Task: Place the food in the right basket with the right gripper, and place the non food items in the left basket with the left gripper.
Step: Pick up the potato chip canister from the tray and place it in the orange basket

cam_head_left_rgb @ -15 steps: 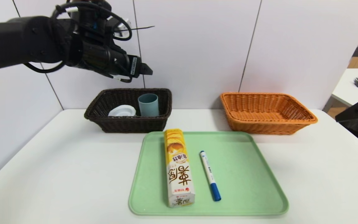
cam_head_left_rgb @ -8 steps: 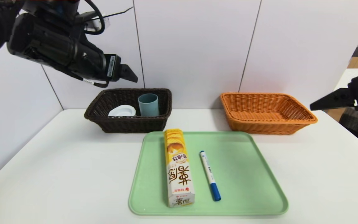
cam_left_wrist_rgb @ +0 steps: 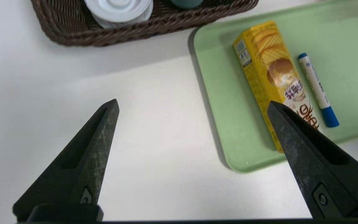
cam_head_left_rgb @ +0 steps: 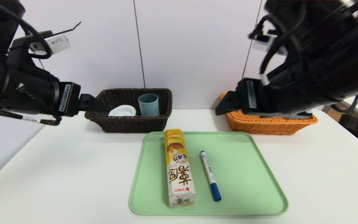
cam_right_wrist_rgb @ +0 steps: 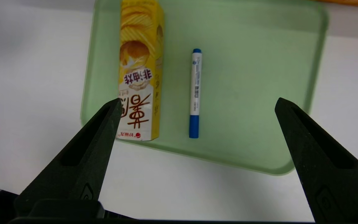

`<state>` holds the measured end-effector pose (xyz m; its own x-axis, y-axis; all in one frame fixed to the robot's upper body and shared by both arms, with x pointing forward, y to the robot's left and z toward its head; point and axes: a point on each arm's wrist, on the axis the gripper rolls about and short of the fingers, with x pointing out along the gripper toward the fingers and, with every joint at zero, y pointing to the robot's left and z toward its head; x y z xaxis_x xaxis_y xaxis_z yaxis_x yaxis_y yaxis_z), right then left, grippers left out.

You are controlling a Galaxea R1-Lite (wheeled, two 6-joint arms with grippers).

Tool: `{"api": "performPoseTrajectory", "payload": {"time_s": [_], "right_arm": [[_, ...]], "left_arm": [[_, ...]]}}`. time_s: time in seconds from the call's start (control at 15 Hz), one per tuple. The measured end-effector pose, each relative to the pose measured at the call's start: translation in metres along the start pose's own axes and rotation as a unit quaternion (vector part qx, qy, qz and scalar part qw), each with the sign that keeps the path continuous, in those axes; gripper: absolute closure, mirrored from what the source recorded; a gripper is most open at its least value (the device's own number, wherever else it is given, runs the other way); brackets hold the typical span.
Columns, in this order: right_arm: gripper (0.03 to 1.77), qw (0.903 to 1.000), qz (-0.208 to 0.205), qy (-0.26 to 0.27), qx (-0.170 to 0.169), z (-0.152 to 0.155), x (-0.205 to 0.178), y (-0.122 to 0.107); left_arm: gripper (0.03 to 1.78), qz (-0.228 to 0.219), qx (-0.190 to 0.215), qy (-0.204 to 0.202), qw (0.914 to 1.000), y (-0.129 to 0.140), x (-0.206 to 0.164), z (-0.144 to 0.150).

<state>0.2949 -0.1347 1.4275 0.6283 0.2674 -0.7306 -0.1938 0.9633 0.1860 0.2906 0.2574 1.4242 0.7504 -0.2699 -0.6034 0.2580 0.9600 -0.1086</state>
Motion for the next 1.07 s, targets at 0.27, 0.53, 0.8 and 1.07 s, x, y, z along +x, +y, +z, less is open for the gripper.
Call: {"api": "performPoseTrajectory", "payload": {"time_s": [0.27,0.53,0.8,1.07], "right_arm": [[0.1,0.998,-0.001,0.059,-0.024,-0.027,0.048,0.051],[0.1,0.9938,-0.017,0.109,-0.004,-0.046,0.089,0.073],[0.1,0.9942,0.01,0.107,0.005,-0.046,0.112,0.084],[0.1,0.9952,-0.007,0.097,0.0,-0.052,0.133,0.091]], "left_arm": [[0.12,0.001,-0.013,0.009,0.9999,0.006,-0.014,-0.037],[0.12,-0.002,-0.013,-0.005,0.9999,0.01,-0.017,-0.062],[0.12,-0.004,-0.015,-0.011,0.9998,0.01,-0.019,-0.066],[0.12,-0.003,-0.015,-0.004,0.9999,0.011,-0.016,-0.07]]}}
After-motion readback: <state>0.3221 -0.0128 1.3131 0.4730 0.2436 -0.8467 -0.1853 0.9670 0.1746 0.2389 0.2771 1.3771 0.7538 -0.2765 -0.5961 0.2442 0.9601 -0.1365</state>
